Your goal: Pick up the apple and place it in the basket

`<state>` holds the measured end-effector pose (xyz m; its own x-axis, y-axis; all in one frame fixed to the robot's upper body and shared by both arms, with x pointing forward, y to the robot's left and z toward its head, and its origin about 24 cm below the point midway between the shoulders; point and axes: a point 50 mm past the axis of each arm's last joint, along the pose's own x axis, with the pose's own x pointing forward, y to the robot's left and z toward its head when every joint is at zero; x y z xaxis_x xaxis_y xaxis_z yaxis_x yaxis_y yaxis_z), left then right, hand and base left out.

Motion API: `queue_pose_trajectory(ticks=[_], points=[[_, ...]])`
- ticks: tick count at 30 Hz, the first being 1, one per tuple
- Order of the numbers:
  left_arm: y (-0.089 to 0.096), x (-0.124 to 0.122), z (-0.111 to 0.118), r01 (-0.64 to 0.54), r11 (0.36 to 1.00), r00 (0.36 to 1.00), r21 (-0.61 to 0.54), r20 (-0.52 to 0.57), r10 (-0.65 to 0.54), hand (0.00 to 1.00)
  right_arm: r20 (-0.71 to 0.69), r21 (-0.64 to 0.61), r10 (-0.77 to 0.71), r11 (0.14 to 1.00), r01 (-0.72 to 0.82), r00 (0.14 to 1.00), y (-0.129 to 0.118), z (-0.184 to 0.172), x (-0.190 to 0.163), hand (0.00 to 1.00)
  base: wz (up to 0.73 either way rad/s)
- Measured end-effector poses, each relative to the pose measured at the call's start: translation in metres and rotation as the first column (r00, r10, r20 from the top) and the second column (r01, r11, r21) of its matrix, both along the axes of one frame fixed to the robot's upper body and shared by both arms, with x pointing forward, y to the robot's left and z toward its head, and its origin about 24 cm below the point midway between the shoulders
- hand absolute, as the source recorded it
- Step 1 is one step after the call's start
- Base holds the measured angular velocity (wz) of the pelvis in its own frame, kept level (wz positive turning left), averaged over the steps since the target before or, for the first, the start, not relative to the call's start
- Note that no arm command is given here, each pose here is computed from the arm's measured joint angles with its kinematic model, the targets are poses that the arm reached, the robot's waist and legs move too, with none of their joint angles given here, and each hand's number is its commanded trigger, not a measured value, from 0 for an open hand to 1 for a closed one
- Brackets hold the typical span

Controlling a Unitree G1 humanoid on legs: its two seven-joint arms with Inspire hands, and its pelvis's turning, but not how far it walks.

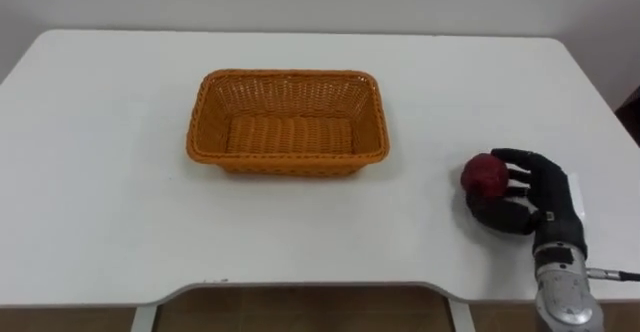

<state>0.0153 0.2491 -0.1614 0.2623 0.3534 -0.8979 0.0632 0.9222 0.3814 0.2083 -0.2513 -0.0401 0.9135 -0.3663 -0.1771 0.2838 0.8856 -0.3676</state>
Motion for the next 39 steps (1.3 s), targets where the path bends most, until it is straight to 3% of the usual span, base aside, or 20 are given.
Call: queue_pose_trajectory(ticks=[9,23,30,31,32,39], points=[[-0.001,0.005,0.0,0.004,1.0,1.0,-0.001,0.011,-0.004,0.0,0.044,0.02,0.015,1.0,-0.016,0.999,0.008,0.012,0.002,1.0,-0.03],[-0.004,0.013,-0.001,0.022,0.998,1.0,-0.051,0.021,-0.021,0.0,0.326,-0.08,0.264,0.964,-0.252,0.908,0.049,0.093,0.031,1.0,-0.03],[-0.01,0.012,-0.003,0.062,0.995,0.998,-0.073,0.003,-0.062,0.0,0.339,-0.129,0.447,0.894,-0.429,0.828,0.083,0.108,0.031,1.0,0.01],[-0.011,0.012,-0.004,0.077,0.994,0.997,-0.076,-0.003,-0.078,0.0,0.331,-0.132,0.478,0.877,-0.462,0.813,0.089,0.108,0.031,0.63,0.06],[-0.012,0.013,-0.004,0.085,0.993,0.996,-0.079,-0.003,-0.085,0.0,0.327,-0.134,0.508,0.86,-0.493,0.797,0.095,0.109,0.03,0.0,0.07],[-0.01,0.013,-0.004,0.097,0.992,0.995,-0.083,-0.024,-0.099,0.0,0.294,-0.136,0.638,0.765,-0.629,0.712,0.122,0.11,0.024,0.0,0.02]])
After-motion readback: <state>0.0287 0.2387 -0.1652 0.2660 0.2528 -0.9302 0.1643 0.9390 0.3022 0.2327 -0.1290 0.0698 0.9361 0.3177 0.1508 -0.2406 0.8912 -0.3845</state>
